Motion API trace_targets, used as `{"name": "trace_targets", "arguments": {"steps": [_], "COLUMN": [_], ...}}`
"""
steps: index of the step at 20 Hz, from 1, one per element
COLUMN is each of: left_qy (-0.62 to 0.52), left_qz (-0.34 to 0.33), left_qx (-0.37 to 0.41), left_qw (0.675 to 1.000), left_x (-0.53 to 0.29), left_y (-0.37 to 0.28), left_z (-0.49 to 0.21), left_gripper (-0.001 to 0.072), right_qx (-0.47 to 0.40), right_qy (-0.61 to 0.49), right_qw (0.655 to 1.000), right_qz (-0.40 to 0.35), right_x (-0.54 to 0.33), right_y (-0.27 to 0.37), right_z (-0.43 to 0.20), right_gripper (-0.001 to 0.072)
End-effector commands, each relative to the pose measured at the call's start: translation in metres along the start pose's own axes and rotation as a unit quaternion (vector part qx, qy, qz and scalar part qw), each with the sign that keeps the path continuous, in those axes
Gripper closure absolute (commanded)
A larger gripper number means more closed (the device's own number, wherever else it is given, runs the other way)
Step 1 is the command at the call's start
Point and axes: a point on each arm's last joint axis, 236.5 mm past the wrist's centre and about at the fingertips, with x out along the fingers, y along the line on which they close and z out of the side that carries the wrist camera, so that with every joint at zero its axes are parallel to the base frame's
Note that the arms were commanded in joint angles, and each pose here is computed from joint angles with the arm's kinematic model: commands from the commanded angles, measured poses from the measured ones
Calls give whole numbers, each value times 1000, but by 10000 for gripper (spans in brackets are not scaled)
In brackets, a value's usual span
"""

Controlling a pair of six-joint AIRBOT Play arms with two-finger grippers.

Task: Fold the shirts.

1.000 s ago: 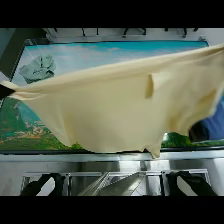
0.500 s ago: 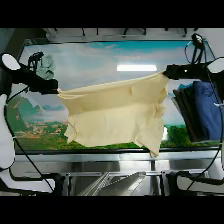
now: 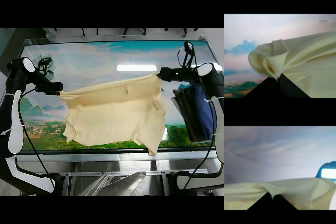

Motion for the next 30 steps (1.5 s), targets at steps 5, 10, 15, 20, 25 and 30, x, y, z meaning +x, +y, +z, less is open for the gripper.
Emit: {"name": "trace_targets", "arguments": {"steps": [5, 10, 15, 20, 25, 30], "left_qy": [97, 112, 61, 85, 139, 150], "left_qz": [-52, -74, -68, -85, -199, -221], "left_qx": [-4, -11, -17, -87, -147, -105], "left_qw": [994, 991, 996, 989, 959, 958], "left_x": [50, 56, -1, -29, 11, 38], "left_y": [-23, -33, -29, -14, -38, -49], "left_z": [-58, -70, -65, -151, -252, -289], "left_gripper": [689, 687, 106, 105, 105, 106], "right_qx": [89, 102, 75, 51, 62, 50], "right_qy": [173, 200, 204, 228, 193, 202], "right_qw": [976, 969, 972, 970, 978, 974], "right_qz": [-101, -100, -88, -61, 54, 91], "right_x": [15, 21, -29, -86, -94, -90], "right_y": [-58, -60, -49, -23, 45, 78], "right_z": [-90, -105, -92, -99, -82, -87], "right_gripper": [693, 680, 15, 21, 168, 168]}}
